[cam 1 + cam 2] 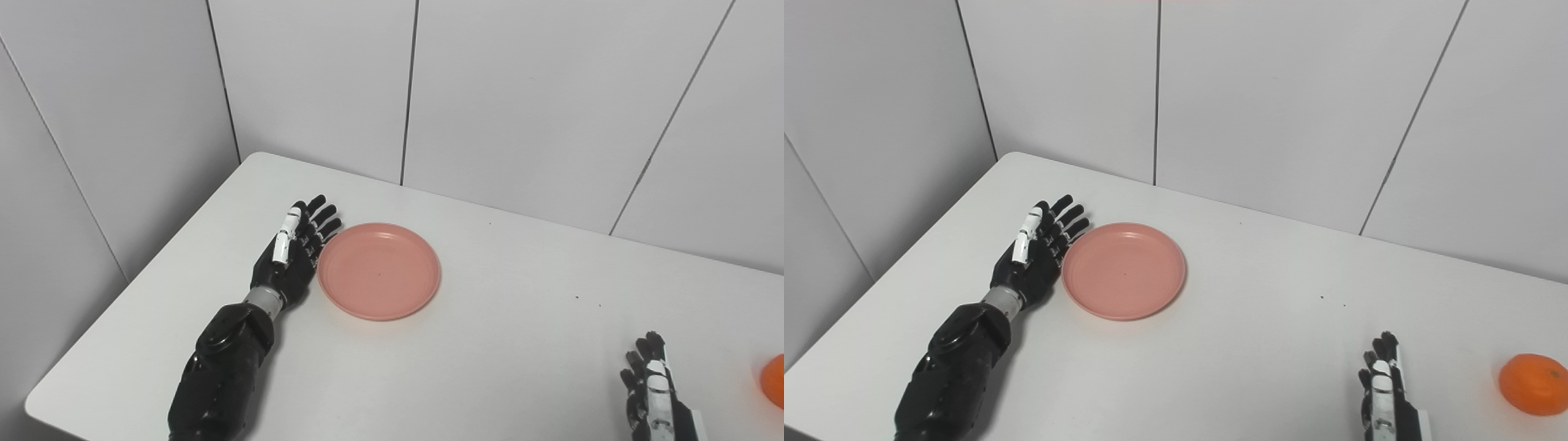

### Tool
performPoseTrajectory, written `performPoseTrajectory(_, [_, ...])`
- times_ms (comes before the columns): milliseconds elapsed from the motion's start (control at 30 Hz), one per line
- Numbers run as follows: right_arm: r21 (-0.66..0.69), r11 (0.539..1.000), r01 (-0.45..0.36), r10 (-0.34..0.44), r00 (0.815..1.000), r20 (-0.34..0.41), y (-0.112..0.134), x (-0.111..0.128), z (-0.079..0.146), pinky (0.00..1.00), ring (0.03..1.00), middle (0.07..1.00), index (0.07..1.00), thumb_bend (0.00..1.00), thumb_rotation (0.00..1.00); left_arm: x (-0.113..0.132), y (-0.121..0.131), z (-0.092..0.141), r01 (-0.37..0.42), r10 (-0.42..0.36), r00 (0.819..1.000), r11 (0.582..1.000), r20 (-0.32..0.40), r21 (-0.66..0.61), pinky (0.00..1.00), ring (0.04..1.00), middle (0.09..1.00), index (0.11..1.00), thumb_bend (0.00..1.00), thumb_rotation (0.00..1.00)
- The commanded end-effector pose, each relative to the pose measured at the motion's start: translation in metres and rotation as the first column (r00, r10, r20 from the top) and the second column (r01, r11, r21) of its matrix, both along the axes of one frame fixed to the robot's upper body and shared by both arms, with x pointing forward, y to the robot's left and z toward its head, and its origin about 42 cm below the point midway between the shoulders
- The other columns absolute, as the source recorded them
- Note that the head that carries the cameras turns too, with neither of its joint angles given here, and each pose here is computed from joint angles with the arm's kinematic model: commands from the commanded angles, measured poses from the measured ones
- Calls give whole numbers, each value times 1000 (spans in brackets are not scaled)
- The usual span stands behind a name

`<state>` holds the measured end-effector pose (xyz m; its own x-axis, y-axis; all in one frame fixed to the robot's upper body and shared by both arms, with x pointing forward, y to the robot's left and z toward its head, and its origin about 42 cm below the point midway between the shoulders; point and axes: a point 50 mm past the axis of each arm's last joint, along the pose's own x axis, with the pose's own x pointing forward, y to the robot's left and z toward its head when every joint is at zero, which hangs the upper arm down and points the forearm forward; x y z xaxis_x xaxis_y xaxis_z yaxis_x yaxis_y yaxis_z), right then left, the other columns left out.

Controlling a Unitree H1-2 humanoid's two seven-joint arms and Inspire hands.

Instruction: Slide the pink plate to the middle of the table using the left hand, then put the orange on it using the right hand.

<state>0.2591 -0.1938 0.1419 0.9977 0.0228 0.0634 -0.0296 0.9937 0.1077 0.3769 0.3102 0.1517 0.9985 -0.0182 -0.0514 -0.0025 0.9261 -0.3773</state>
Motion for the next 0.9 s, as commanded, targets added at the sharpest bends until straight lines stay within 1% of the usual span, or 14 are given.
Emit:
performPoseTrajectory(0, [6,1000,0,0,997,79,2,3,15,1000,997,1000,1000,159,1000,2,-13,-3,21,-20,999,1000,-50,8,931,922,930,912,346,1000])
performPoseTrajectory(133, [5,1000,-1,1,996,87,4,4,14,1000,998,1000,1000,168,1000,2,-21,-4,31,-30,998,1000,-55,4,917,911,918,900,334,1000])
performPoseTrajectory(333, [11,1000,-2,1,996,85,6,5,14,1000,998,1000,1000,161,1000,3,-32,-7,71,-71,996,997,-45,-6,932,926,935,932,328,1000])
performPoseTrajectory(567, [11,1000,3,-4,997,78,10,4,14,1000,994,1000,1000,188,1000,4,-43,-9,106,-106,993,994,-41,-15,947,937,944,941,337,1000])
performPoseTrajectory(767, [12,1000,5,-6,997,75,14,4,15,990,987,1000,1000,192,1000,2,-60,-12,145,-147,988,989,-40,-39,949,938,945,939,347,1000])
performPoseTrajectory(867, [7,1000,9,-10,997,79,14,4,14,987,986,1000,1000,192,1000,0,-68,-15,158,-160,986,987,-51,-40,941,934,943,937,347,1000])
